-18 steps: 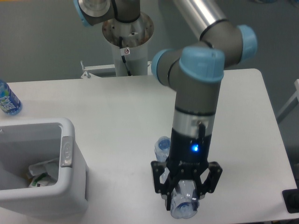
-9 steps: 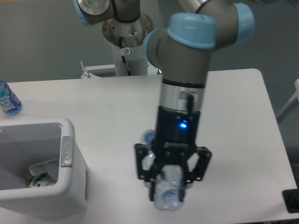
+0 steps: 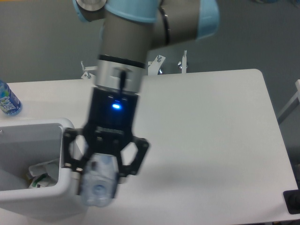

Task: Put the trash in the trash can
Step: 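Lift the bottle and carry it over the trash bin, then release the bottle into the bin and raise the open gripper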

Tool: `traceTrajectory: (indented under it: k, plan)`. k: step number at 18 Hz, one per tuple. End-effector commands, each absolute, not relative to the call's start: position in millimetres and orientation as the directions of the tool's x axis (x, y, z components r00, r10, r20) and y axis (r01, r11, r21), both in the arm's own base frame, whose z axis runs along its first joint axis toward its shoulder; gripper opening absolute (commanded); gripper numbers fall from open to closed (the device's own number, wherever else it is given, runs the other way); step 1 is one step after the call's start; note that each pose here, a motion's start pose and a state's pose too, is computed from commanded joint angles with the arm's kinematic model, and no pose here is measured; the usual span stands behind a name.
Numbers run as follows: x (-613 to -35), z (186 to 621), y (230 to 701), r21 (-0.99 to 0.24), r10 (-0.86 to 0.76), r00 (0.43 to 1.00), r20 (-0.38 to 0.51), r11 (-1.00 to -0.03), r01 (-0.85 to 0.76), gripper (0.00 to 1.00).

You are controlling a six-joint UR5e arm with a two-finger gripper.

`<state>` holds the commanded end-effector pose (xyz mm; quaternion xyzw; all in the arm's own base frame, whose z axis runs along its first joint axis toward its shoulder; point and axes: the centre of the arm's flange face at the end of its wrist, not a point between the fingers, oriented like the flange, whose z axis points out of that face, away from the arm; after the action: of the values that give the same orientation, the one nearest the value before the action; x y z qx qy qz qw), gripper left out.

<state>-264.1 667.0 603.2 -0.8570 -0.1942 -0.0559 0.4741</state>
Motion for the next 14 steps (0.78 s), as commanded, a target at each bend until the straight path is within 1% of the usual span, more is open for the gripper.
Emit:
traceTrajectory:
  k: [7, 11, 12, 13, 14]
  plan:
    - [-205.0, 579.7, 705.2, -0.783, 0.186, 0.942, 0.281, -0.523, 0.337, 0.61]
    - [-193.9, 555.1, 721.5, -0.763, 0.17, 0.942, 0.289, -0.554, 0.334, 0.61]
    - [-194.1, 550.3, 724.4, -0.759, 0.169, 0.942, 0.289, -0.559, 0.333, 0.64]
    - [-194.4, 549.5, 724.9, -0.761, 0.166, 0.944, 0.285, -0.559, 0.329, 0.71]
    - [-194.4, 547.1, 725.0, -0.761, 0.161, 0.947, 0.279, -0.564, 0.32, 0.88]
